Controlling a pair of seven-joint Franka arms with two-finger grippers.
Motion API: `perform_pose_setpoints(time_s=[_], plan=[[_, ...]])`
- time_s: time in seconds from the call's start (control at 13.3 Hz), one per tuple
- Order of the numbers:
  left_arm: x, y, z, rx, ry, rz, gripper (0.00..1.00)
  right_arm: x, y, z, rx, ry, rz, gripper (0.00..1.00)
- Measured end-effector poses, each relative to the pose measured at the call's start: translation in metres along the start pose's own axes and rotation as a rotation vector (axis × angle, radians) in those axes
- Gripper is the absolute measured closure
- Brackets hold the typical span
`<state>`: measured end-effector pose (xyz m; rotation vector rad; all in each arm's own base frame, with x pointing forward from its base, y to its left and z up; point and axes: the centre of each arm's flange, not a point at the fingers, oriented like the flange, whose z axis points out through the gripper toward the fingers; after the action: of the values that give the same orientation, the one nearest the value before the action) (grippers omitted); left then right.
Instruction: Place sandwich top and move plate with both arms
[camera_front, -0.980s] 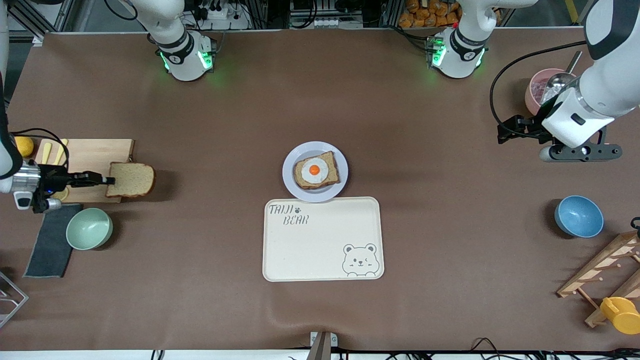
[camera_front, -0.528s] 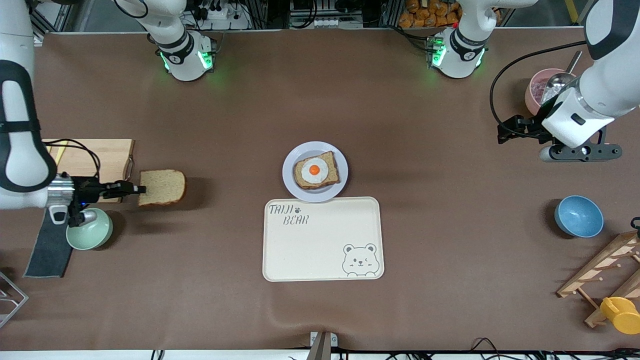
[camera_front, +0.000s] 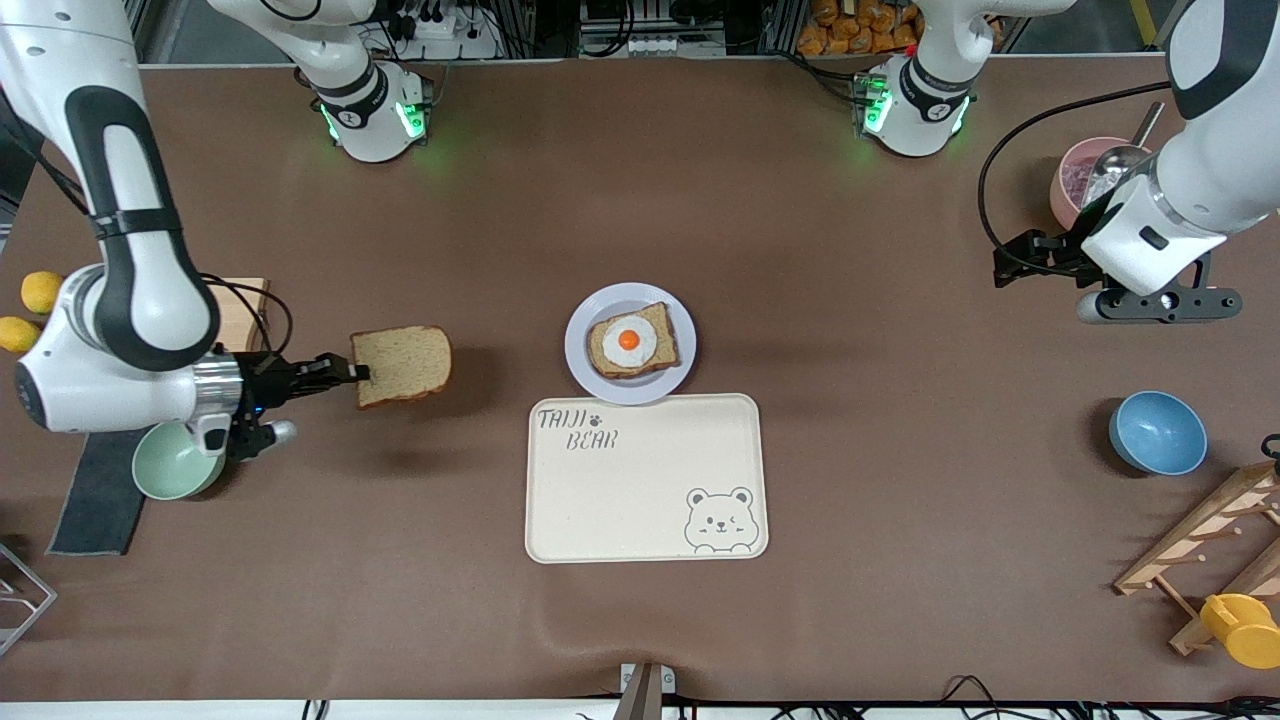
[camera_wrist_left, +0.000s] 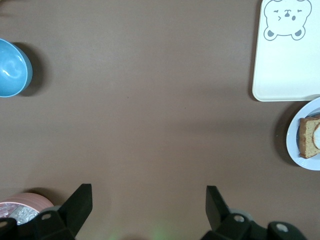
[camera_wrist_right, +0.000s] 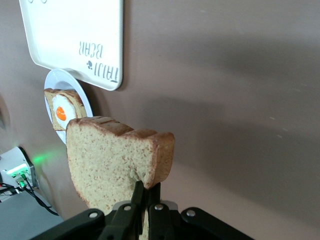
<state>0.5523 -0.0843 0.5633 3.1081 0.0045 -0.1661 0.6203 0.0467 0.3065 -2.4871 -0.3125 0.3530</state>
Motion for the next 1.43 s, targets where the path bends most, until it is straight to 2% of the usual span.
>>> perform_pose_setpoints(time_s=[0.3,0.45,0.68,0.83,1.06,1.43], plan=[[0.0,0.001,0.0,0.0,0.0,0.002,0.0,0.015,-0.031,0.042,0.05,0.064,0.003,0.93],[0.0,0.001,0.0,0.0,0.0,0.002,0.0,0.021,-0.046,0.074,0.082,0.11,0.025,0.93],[0.0,0.001,0.0,0.0,0.0,0.002,0.0,0.023,-0.075,0.13,0.137,0.142,0.067,0.93],[0.0,0.001,0.0,0.0,0.0,0.002,0.0,0.019,-0.095,0.165,0.17,0.143,0.093,0.93],[0.0,0.001,0.0,0.0,0.0,0.001,0.0,0.014,-0.125,0.203,0.151,0.156,0.091,0.93],[0.0,-0.001,0.0,0.0,-0.001,-0.003,0.0,0.007,-0.158,0.234,0.184,0.144,0.092,0.93]])
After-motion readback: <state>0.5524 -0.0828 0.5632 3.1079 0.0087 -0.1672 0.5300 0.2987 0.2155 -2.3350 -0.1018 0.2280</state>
